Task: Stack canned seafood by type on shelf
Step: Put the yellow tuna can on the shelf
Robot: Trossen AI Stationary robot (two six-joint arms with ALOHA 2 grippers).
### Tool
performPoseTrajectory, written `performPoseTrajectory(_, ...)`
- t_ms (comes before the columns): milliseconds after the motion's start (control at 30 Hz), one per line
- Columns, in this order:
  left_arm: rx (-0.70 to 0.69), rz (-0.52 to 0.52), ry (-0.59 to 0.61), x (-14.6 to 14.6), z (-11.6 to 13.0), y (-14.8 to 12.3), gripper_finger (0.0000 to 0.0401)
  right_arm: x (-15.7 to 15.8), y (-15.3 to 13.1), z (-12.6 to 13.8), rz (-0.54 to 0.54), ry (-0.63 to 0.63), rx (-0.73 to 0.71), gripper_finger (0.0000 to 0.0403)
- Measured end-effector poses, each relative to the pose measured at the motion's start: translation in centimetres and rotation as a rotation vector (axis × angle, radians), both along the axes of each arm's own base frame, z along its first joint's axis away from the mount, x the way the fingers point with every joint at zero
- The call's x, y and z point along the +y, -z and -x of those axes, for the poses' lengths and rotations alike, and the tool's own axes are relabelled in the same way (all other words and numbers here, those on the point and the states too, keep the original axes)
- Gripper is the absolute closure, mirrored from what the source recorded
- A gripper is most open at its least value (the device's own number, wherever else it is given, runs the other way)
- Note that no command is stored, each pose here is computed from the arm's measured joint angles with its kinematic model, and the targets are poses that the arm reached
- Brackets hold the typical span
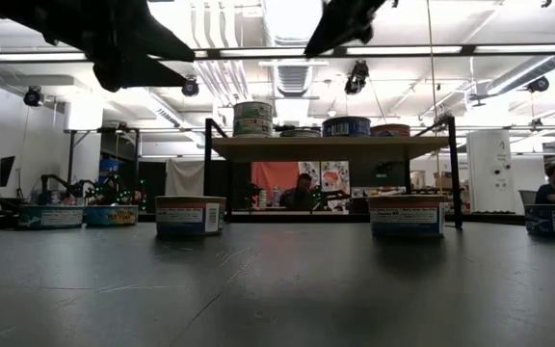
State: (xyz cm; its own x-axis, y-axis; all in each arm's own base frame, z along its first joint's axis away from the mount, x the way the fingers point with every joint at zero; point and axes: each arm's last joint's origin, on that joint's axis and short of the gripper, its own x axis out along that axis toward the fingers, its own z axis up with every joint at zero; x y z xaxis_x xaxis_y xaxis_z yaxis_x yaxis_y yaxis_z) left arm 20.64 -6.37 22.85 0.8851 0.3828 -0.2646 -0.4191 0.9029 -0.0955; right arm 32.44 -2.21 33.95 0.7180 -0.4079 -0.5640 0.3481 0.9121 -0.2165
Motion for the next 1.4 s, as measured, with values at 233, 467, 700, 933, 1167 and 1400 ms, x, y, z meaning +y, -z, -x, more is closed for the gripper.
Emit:
performPoseTrajectory(233,-0.016,0.063,0.030,-0.5,0.1,0.0,0.0099,5.5,2.0,2.5,-0.090,-0.111,-0.056,0.0394)
performPoseTrajectory(467,0.015,0.227,0.095,-0.7,0.2,0.6,0.0099,8.7,4.4,3.6,-0.119,-0.206,-0.073,0.0393)
performPoseTrajectory(700,0.111,0.385,0.063,-0.8,0.9,1.9,0.0118,10.3,7.5,4.5,-0.143,-0.245,-0.047,0.0393)
performPoseTrajectory(933,0.323,0.429,-0.088,0.4,1.5,1.1,0.0165,10.5,9.7,4.7,-0.161,-0.259,-0.132,0.0393)
performPoseTrajectory(1167,0.758,0.248,-0.346,3.8,2.9,-1.1,0.0268,10.6,9.7,4.5,-0.138,-0.287,-0.190,0.0393)
performPoseTrajectory(1400,1.005,0.081,-0.304,7.1,2.6,0.1,0.0392,10.6,9.5,4.4,-0.119,-0.303,-0.204,0.0393)
